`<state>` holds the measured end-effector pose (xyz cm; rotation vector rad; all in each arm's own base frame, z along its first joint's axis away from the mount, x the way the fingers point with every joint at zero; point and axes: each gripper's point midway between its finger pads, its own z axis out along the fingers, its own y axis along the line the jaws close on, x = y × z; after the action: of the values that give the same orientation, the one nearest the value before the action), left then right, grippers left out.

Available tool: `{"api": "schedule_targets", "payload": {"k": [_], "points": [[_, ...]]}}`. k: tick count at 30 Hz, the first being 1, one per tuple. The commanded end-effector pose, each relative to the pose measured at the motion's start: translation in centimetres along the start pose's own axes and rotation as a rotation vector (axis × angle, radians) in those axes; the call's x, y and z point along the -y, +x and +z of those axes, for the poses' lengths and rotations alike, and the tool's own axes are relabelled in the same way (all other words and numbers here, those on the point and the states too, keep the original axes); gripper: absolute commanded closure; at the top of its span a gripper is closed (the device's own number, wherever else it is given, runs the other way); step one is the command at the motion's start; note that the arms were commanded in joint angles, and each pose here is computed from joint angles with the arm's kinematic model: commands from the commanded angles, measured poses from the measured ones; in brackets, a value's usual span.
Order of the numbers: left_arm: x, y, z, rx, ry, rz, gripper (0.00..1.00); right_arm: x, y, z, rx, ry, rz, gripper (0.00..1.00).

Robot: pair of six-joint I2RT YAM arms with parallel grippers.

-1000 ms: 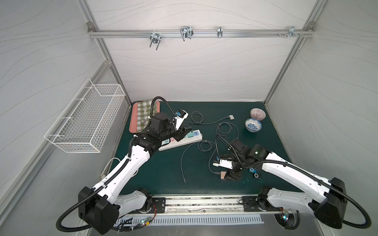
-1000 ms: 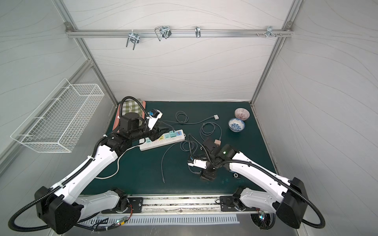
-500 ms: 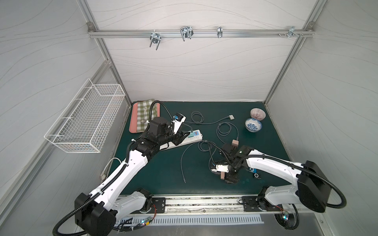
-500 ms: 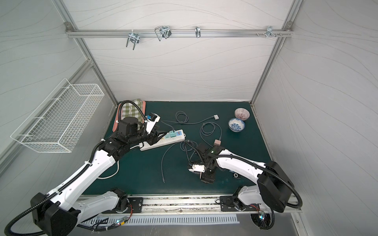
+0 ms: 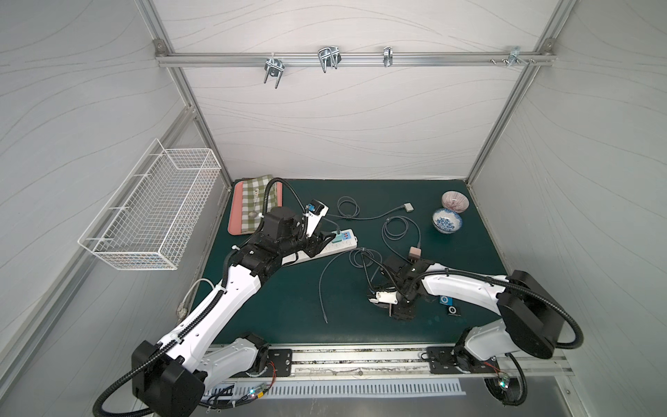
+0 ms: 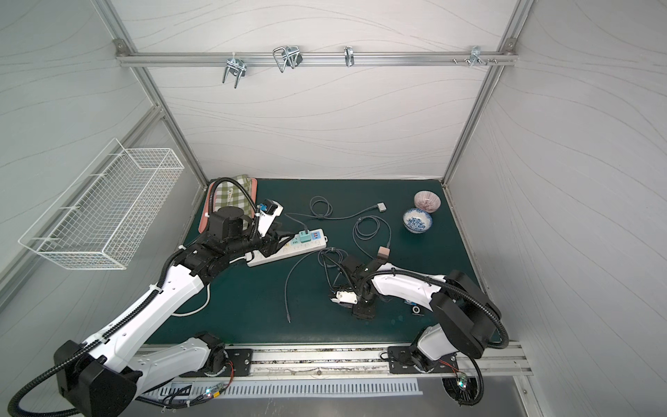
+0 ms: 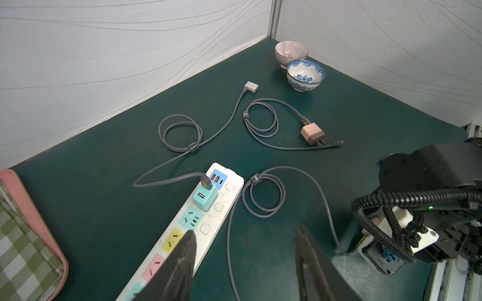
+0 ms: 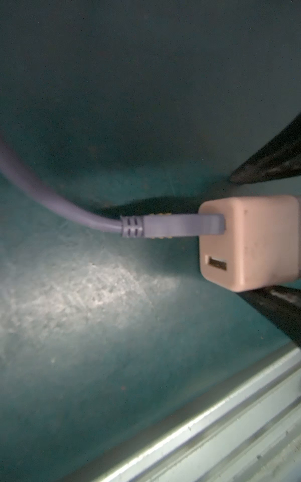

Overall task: Charge mp3
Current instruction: Pick up the plug from the center of the board.

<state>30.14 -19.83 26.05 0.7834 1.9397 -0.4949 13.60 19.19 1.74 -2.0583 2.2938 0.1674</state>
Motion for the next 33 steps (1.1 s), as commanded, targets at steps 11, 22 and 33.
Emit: {"api": "schedule_targets", "payload": {"k": [11,22,33], "points": [[1.6,-1.5,-3.0,0.064,0.067,0.280,0.48,-1.1,-6.6,-9.4,0.453,-0.108,-0.128,0.62],[6.7,-2.2,-6.4,0.174,0.288,0.574,0.50,-0.6,-12.2,-18.2,0.782,-0.342,-0.216,0.62],[10.5,-1.1,-4.7,0.163,0.407,0.830,0.49,1.6,-14.0,-21.3,0.887,-0.482,-0.212,0.63]]}}
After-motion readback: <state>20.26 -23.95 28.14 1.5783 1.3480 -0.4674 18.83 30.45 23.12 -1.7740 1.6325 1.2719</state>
